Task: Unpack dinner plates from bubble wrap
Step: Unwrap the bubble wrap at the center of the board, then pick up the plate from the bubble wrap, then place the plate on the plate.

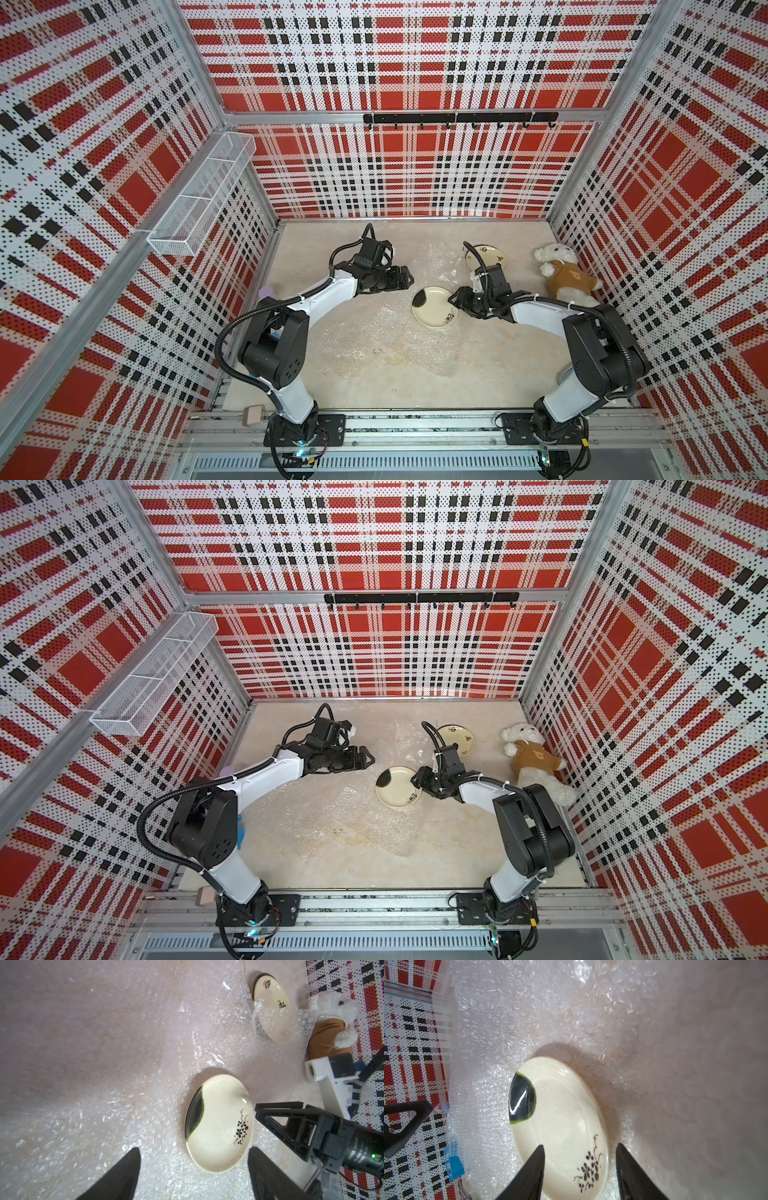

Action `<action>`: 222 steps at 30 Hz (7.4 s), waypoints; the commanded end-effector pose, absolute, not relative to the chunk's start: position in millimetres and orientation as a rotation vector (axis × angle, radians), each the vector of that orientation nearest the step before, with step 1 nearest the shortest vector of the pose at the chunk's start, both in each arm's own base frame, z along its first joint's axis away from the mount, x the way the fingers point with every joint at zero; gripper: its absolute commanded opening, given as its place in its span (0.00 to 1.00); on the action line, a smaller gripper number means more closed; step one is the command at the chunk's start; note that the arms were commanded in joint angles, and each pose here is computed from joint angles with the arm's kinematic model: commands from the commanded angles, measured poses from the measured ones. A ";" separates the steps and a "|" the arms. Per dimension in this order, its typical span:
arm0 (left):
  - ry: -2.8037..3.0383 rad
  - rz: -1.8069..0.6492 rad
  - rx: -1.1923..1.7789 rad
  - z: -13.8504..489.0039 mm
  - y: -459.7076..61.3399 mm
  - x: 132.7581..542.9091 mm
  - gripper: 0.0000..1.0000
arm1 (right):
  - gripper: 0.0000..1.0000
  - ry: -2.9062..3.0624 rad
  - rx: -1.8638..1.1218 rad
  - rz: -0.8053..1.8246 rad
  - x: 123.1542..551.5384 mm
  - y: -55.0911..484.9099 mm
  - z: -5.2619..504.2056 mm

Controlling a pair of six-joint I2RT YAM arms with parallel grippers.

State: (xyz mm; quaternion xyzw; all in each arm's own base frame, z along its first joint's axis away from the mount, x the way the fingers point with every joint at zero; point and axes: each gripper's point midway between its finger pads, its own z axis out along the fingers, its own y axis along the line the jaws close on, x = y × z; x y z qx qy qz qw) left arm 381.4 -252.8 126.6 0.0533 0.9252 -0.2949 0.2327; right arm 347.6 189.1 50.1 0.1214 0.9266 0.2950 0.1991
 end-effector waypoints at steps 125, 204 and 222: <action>2.520 -0.815 0.122 133.2 -243.2 386.4 0.83 | 0.00 2.187 0.675 0.810 471.3 22.8 158.2; 2.550 -0.749 0.120 130.7 -219.8 388.6 0.86 | 0.30 2.217 0.868 0.501 466.6 -4.7 100.8; 2.579 -0.648 0.146 128.9 -216.3 405.1 0.99 | 0.44 2.189 0.605 0.518 417.9 37.5 134.6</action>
